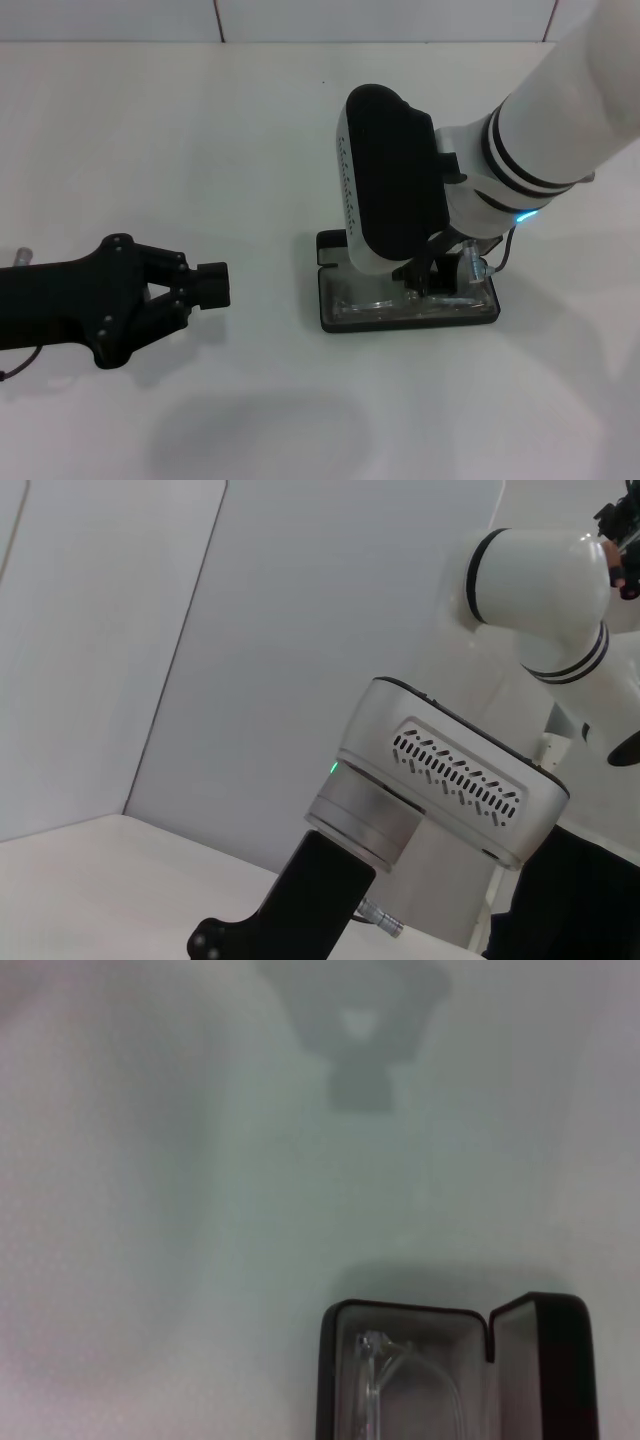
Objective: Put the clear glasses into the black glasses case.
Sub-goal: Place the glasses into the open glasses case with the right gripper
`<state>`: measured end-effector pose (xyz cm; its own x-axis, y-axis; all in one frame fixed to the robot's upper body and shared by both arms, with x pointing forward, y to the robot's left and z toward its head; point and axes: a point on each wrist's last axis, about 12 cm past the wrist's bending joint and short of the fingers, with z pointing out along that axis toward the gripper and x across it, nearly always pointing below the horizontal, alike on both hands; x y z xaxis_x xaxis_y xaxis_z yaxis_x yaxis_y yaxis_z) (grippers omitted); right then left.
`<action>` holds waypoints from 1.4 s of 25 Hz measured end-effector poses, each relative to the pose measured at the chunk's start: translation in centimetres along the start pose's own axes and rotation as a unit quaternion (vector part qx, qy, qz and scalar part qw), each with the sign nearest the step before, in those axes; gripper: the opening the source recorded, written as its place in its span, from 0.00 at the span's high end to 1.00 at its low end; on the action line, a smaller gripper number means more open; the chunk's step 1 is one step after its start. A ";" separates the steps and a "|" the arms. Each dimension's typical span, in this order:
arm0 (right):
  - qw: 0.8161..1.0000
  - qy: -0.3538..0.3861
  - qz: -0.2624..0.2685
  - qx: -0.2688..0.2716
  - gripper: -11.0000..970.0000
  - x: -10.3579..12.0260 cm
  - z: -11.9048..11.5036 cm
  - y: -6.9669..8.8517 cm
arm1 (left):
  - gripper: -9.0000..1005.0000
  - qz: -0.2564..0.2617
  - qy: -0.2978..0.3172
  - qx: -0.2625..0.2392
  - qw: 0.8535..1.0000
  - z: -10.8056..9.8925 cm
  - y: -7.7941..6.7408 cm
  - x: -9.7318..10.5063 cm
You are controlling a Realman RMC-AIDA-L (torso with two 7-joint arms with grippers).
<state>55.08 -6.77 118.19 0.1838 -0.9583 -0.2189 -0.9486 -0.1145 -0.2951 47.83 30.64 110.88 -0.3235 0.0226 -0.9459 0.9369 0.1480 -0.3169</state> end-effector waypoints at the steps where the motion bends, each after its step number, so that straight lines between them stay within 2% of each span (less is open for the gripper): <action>1: 1.000 -0.001 0.001 0.000 0.82 0.0 0.0 0.0 | 0.89 0.000 0.000 0.000 1.000 0.0 0.0 0.0; 35: 0.999 -0.019 0.003 -0.042 0.82 -0.5 -0.1 1.0 | 0.89 0.000 -0.002 -0.005 1.000 -0.2 -0.1 0.1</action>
<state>53.98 -6.43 118.10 0.1866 -0.9483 -0.2568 -0.9677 -0.1323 -0.2147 47.72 30.80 110.82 -0.3229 0.0184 -0.9463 0.9356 0.1570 -0.3162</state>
